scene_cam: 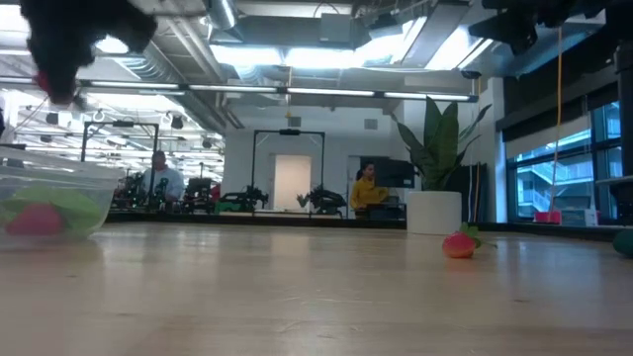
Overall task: Pick and placing Produce into tupperware
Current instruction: Put the red strawberry into the transparent bin
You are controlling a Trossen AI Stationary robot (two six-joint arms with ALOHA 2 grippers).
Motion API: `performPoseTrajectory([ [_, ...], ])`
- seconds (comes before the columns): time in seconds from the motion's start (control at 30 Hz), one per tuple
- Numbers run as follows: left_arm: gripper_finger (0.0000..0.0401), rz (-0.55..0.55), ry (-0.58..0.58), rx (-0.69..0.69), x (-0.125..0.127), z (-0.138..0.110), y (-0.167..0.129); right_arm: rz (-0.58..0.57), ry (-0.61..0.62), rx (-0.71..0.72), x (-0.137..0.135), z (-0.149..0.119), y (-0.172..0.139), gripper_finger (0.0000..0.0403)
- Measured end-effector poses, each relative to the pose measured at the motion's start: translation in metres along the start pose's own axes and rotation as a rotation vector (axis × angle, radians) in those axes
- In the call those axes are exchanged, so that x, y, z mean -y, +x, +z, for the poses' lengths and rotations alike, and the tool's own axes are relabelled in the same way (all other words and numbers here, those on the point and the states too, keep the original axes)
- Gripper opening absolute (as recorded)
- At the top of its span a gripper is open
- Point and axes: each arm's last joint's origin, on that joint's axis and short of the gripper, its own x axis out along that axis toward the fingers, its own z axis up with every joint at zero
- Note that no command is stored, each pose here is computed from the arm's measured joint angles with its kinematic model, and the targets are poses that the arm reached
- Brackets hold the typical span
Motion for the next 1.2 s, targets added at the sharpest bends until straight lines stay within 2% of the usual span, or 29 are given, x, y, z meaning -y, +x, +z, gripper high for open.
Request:
performPoseTrajectory([
  [0.2, 0.0146, 0.001, 0.058, -0.102, 0.003, -0.003, 0.05, 0.0, 0.004, -0.001, 0.0, 0.0, 0.0, 0.0264],
  [0.4, 0.0162, -0.026, 0.055, -0.095, 0.002, -0.004, 0.07, 0.0, 0.004, -0.001, 0.0, 0.0, 0.0, 0.0264],
  [0.67, 0.018, -0.025, 0.061, -0.099, 0.001, -0.004, 0.071, 0.0, 0.004, -0.001, 0.0, 0.0, 0.0, 0.0264],
  [0.97, 0.0223, -0.028, 0.099, -0.094, 0.002, -0.004, 0.07, 0.001, 0.031, 0.006, 0.0, 0.001, 0.0, 0.0264],
  [1.07, 0.0228, -0.042, 0.125, -0.029, 0.003, -0.003, 0.059, 0.001, 0.04, 0.006, 0.0, 0.001, 0.0, 0.0264],
  [1.2, 0.0226, -0.093, 0.138, 0.119, 0.005, -0.002, 0.026, 0.006, 0.068, 0.012, 0.0, 0.001, 0.0, 0.0264],
])
